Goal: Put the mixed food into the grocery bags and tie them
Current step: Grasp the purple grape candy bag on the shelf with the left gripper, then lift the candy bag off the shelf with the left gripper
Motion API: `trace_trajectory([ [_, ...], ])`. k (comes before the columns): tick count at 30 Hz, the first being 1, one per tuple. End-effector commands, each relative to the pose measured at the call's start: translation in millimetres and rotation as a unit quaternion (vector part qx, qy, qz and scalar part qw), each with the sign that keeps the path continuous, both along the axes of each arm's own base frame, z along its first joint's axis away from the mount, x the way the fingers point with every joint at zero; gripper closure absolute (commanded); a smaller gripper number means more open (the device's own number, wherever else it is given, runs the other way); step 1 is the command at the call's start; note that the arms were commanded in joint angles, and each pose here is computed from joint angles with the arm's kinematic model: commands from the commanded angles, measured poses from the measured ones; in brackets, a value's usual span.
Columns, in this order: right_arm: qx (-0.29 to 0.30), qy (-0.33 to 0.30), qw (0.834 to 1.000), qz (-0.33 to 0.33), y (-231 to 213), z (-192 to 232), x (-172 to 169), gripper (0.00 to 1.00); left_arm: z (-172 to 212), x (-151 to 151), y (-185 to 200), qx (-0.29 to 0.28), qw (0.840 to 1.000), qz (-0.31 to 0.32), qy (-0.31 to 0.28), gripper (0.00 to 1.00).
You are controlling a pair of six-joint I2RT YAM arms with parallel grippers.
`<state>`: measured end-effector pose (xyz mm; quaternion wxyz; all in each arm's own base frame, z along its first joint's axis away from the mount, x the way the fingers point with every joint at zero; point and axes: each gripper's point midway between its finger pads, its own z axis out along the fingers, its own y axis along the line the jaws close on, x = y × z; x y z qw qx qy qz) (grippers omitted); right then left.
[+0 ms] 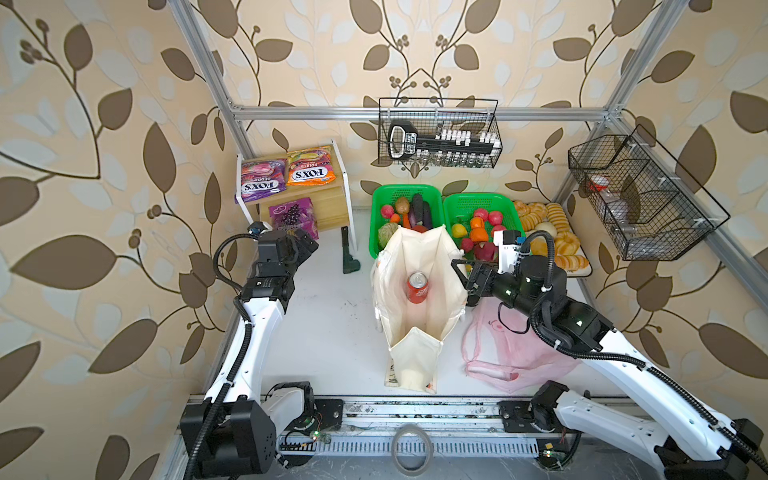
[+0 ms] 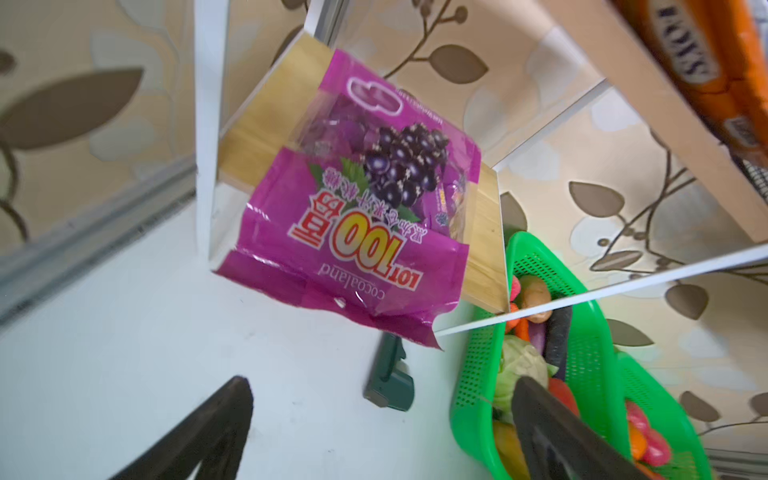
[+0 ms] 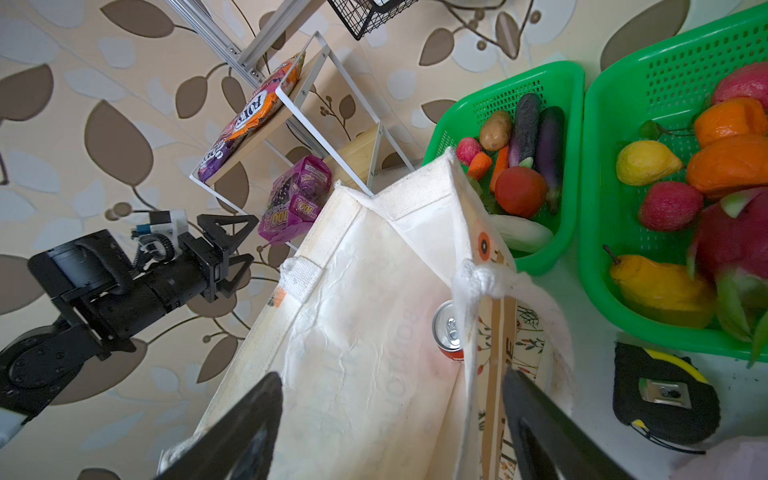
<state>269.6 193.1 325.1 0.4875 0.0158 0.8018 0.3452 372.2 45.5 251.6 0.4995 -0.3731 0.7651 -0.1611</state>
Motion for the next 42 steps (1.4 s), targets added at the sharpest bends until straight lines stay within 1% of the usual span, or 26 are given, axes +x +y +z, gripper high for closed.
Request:
trace_trajectory([
  [1,-0.003,-0.012,1.0,0.002,-5.4,6.8,-4.1,0.17,18.9,8.2,-3.5,-0.118,0.99,0.029,-0.071,0.01],
  [3,-0.009,-0.014,1.0,0.002,-7.7,10.2,-5.6,0.17,10.0,7.6,3.8,-0.151,0.984,0.052,-0.081,0.01],
  [5,-0.012,-0.017,1.0,0.003,-9.5,12.7,-7.0,0.16,2.4,8.1,6.7,-0.181,0.978,0.06,-0.089,0.01],
  [9,-0.011,-0.026,1.0,0.001,-13.5,16.3,-9.5,0.17,2.8,9.5,4.0,-0.191,0.975,0.053,-0.098,0.01],
  [15,-0.012,-0.025,1.0,0.005,-13.4,15.9,-9.3,0.16,16.0,15.6,7.0,-0.21,0.968,0.04,-0.135,0.01],
  [17,-0.013,-0.025,1.0,0.007,-13.4,16.1,-9.7,0.16,17.0,17.2,9.8,-0.215,0.966,0.044,-0.138,0.01],
  [22,-0.011,-0.033,0.999,0.001,-17.9,20.4,-11.8,0.16,12.0,23.3,17.1,-0.256,0.954,0.052,-0.147,0.01],
  [29,-0.012,-0.03,0.999,0.005,-17.4,17.0,-9.8,0.16,18.6,30.4,29.0,-0.264,0.946,0.062,-0.178,0.01],
  [31,-0.013,-0.029,0.999,0.006,-17.5,16.8,-10.0,0.16,15.6,35.7,30.7,-0.27,0.944,0.063,-0.177,0.01],
  [36,-0.016,-0.026,1.0,-0.001,-20.6,12.6,-9.4,0.16,-4.4,46.0,29.7,-0.302,0.939,0.068,-0.148,0.01],
  [40,-0.018,-0.024,1.0,-0.006,-23.3,11.1,-8.2,0.16,-15.1,43.9,27.9,-0.31,0.94,0.076,-0.118,0.01],
  [42,-0.019,-0.025,1.0,-0.006,-23.3,11.3,-8.1,0.16,-15.5,41.4,29.3,-0.305,0.942,0.082,-0.115,0.01],
])
